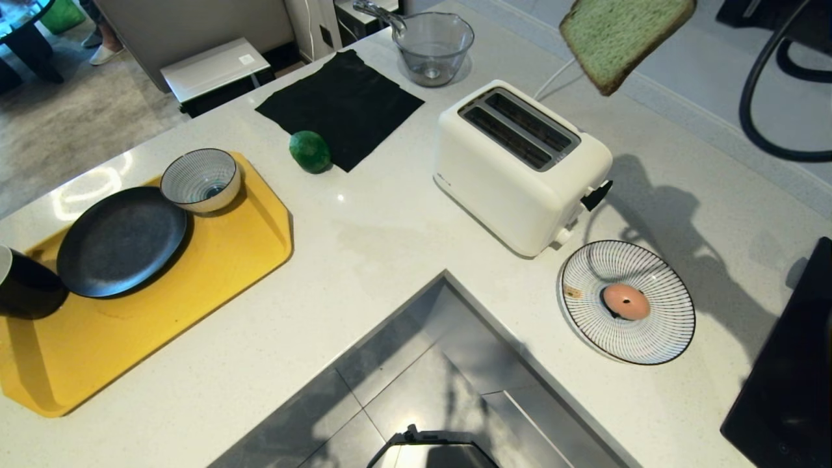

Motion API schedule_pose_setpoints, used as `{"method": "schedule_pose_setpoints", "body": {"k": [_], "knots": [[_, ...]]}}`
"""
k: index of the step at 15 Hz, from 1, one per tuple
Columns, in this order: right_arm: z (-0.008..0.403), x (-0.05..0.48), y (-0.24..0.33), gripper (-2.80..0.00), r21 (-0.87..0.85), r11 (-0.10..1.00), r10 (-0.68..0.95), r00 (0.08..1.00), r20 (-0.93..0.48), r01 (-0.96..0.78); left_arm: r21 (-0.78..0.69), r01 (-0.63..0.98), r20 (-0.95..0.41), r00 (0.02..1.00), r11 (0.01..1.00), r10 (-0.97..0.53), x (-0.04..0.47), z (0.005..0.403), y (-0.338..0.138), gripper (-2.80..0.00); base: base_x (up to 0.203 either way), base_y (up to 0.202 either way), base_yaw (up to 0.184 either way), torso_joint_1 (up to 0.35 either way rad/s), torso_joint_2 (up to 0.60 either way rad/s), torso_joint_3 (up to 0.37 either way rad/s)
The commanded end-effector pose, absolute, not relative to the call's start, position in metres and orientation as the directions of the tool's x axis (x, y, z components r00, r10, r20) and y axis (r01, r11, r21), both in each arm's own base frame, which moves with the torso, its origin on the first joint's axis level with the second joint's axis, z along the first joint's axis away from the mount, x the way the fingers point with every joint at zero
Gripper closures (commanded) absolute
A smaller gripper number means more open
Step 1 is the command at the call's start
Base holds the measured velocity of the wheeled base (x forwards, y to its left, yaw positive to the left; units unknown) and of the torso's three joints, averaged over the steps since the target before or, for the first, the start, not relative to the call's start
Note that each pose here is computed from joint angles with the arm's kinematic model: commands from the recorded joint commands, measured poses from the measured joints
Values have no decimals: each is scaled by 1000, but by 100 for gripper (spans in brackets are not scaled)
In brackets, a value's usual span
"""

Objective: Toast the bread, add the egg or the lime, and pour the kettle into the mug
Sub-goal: Put the baked bread on a plate

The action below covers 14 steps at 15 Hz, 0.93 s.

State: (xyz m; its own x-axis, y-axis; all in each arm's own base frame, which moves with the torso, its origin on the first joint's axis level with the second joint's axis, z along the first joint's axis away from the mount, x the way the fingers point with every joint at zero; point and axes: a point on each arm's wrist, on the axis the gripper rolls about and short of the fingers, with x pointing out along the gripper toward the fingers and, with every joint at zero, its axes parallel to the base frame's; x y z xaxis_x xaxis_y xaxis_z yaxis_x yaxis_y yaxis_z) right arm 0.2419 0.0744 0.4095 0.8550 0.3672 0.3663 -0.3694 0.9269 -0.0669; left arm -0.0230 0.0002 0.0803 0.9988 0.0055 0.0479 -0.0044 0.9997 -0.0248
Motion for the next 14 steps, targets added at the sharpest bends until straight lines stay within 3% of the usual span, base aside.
{"method": "schedule_pose_setpoints", "body": {"k": [1, 8, 14], "knots": [[431, 201, 60, 0, 10, 939, 303, 839, 453, -344, -25, -5, 34, 999, 1000, 6, -22, 76, 0, 0, 0, 0, 0, 0, 0, 0], [434, 167, 47, 0, 7, 952, 277, 867, 415, -307, -25, -5, 34, 999, 1000, 6, -22, 76, 0, 0, 0, 0, 0, 0, 0, 0], [434, 162, 42, 0, 14, 990, 128, 920, 369, -143, -25, -5, 34, 999, 1000, 6, -22, 76, 0, 0, 0, 0, 0, 0, 0, 0]]}}
